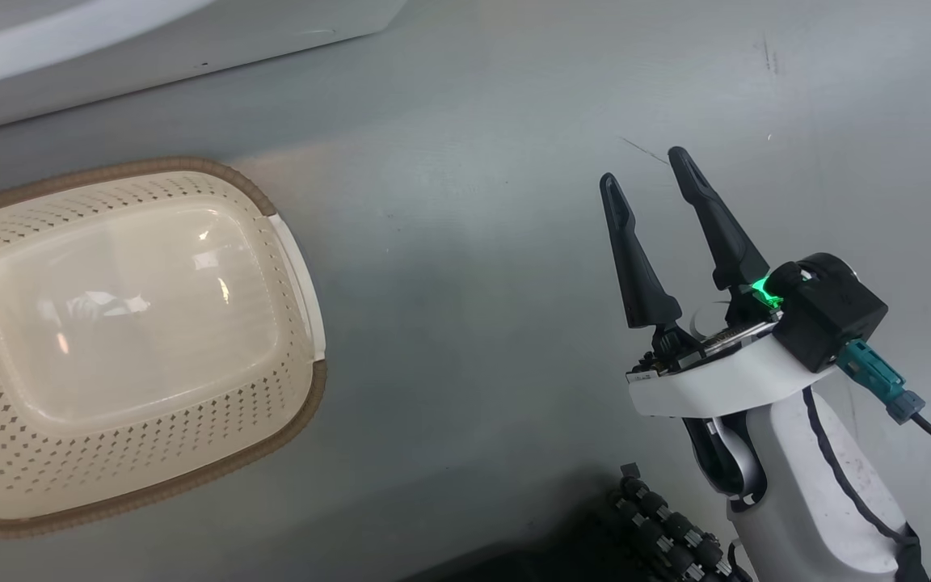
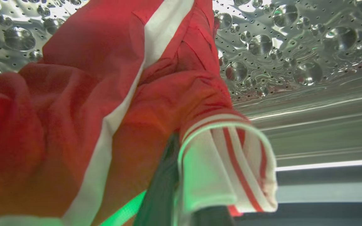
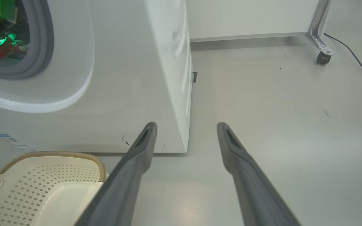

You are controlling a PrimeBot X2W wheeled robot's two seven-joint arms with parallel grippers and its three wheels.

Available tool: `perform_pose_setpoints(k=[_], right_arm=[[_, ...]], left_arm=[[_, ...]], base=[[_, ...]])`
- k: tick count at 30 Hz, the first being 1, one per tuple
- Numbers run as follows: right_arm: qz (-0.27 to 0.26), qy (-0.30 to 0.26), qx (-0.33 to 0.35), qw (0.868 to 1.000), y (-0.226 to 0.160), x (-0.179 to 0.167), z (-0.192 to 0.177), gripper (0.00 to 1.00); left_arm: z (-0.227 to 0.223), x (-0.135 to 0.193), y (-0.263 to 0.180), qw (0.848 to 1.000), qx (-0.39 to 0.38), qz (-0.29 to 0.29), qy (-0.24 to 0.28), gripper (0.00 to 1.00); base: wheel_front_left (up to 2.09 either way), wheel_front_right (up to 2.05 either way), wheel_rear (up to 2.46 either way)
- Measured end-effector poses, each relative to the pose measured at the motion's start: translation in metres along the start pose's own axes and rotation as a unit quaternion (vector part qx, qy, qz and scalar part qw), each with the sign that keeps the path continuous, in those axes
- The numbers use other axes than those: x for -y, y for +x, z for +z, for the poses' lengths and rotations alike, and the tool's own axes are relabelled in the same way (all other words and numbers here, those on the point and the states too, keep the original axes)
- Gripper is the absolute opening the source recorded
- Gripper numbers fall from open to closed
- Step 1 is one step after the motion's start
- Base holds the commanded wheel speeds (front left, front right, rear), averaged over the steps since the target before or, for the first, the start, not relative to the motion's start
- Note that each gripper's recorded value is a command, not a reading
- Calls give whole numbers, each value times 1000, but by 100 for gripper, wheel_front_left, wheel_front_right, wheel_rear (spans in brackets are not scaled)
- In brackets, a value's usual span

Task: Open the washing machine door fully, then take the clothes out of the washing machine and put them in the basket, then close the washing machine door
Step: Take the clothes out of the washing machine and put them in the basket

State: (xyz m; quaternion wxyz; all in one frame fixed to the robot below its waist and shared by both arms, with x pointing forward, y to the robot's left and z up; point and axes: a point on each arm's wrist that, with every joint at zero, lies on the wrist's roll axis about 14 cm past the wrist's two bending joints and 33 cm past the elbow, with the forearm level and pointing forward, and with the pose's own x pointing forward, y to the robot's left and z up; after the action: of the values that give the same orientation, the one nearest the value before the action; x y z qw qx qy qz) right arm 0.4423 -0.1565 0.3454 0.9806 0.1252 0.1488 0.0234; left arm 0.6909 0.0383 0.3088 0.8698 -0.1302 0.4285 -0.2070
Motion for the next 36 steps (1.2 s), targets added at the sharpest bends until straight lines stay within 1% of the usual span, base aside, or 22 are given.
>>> perform_pose_setpoints(k=[4,9,15,20,28,36], right_arm=[[5,-1,4,1000,5,-2,2,100],[1,-2,7,1000,8,0,2,100],[14,-13,6,1000,15,-6,-1,100],[26,-19,7,999,19,-13,-2,100],[53,-26,15,998,25,-29,1,100],[79,-28,27,996,25,-47,11,100]], left_arm=[[3,0,-1,1000,10,0,7,0],[9,13,-3,999,35,-17,21,0],[34,18,-21,993,111,-20,46,0],[43,23,-38,984,167,-24,55,0],[54,39,-77,958,275,-37,73,0],[56,45,-129,917,384,-28,103,0]], base=[[0,0,0],[0,0,0],[0,0,0],[0,0,0],[0,0,0],[0,0,0]])
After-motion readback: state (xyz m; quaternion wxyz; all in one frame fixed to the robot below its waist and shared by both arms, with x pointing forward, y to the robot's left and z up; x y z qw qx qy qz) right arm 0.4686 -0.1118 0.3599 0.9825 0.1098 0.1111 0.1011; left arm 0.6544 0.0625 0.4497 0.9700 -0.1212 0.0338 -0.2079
